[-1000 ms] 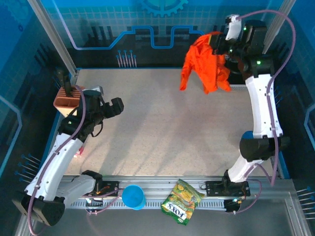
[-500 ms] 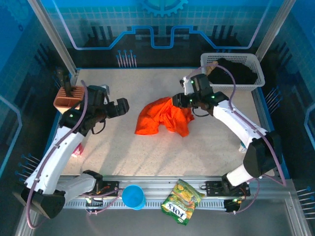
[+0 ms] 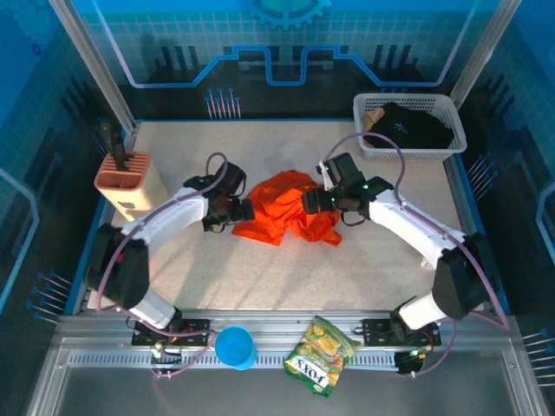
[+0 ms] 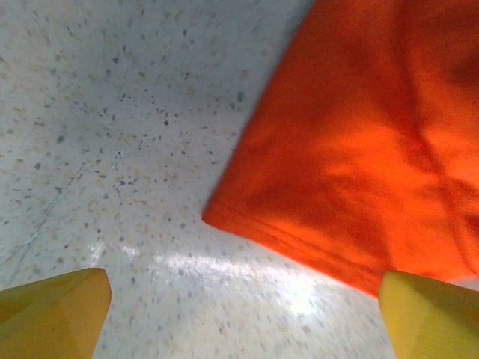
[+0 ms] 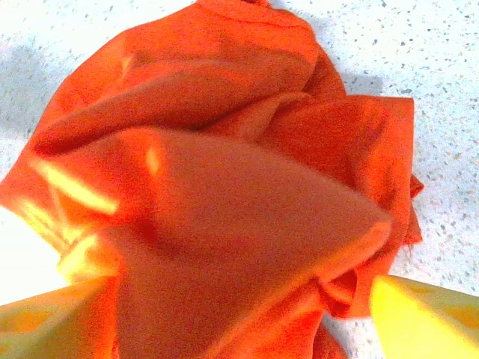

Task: Fold and stack the t-shirts

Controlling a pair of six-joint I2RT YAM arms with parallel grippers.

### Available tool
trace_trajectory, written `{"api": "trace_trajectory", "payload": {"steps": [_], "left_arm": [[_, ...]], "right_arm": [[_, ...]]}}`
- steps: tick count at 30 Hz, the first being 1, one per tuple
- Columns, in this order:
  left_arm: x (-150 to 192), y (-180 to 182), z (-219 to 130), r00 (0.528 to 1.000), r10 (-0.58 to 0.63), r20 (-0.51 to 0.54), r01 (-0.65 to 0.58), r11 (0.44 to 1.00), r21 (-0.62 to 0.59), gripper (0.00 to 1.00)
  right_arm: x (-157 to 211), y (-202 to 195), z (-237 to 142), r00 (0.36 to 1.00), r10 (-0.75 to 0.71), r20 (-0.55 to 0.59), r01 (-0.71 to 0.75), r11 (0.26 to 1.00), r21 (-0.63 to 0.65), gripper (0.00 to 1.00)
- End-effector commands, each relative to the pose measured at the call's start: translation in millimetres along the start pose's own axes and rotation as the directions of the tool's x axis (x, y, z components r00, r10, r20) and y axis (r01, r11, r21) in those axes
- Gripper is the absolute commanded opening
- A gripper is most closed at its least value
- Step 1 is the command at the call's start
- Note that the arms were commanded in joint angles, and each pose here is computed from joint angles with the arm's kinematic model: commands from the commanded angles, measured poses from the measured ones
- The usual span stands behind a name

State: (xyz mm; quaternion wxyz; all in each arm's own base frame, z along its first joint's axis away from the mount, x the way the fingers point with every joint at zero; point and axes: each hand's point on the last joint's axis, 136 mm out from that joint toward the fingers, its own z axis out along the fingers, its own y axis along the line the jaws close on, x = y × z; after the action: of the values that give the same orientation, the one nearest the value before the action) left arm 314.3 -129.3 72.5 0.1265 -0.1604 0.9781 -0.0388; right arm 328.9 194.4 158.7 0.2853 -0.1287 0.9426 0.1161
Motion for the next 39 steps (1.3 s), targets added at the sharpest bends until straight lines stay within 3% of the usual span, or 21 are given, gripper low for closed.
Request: {"api": "trace_trajectory", "payload": {"steps": [1, 8, 11, 12, 16, 17, 24, 27, 34, 39], "left_arm": [[-24, -10, 23, 0.995, -0.078, 0.068, 0.080, 0.997, -0.021, 0.93], [-41, -45, 79, 0.999, -0.043, 0.030, 0.043, 0.999, 0.016, 0.87], [-37, -50, 103, 0.999, -0.036, -0.006, 0.036, 0.999, 0.011, 0.76], [-35, -50, 108, 0.999, -0.037, -0.015, 0.037, 0.999, 0.015, 0.66], [-34, -50, 101, 0.999, -0.038, 0.003, 0.038, 0.999, 0.038, 0.03], [-37, -49, 93, 0.999, -0.036, 0.022, 0.035, 0.998, 0.044, 0.00], [-73, -46, -30, 0.969, 0.035, 0.246, -0.060, 0.994, 0.095, 0.00], [-70, -32, -71, 0.956, 0.065, 0.285, -0.089, 0.993, 0.072, 0.00], [-39, -19, -88, 0.958, 0.090, 0.273, -0.125, 0.985, 0.115, 0.00], [-28, 4, -88, 0.958, 0.086, 0.275, -0.103, 0.994, 0.047, 0.00]], "right_arm": [[13, -7, -28, 0.999, -0.042, -0.003, 0.042, 0.998, 0.046, 0.88], [6, -2, -74, 0.997, -0.034, 0.075, 0.034, 0.999, 0.006, 0.90], [-3, 4, -82, 0.995, -0.037, 0.095, 0.039, 0.999, -0.016, 0.90], [-8, 6, -82, 0.994, -0.037, 0.101, 0.040, 0.999, -0.023, 0.90], [-25, 12, -76, 0.993, -0.054, 0.102, 0.057, 0.998, -0.031, 0.90], [-29, 14, -74, 0.993, -0.060, 0.103, 0.064, 0.997, -0.033, 0.89], [-52, 18, -41, 0.989, -0.121, 0.086, 0.124, 0.992, -0.029, 0.89], [-67, 16, -17, 0.987, -0.151, 0.058, 0.153, 0.988, -0.022, 0.89], [-121, 5, 76, 0.979, -0.199, 0.046, 0.198, 0.980, 0.031, 0.86], [-122, -12, 154, 0.979, -0.196, -0.059, 0.201, 0.972, 0.118, 0.83]]}}
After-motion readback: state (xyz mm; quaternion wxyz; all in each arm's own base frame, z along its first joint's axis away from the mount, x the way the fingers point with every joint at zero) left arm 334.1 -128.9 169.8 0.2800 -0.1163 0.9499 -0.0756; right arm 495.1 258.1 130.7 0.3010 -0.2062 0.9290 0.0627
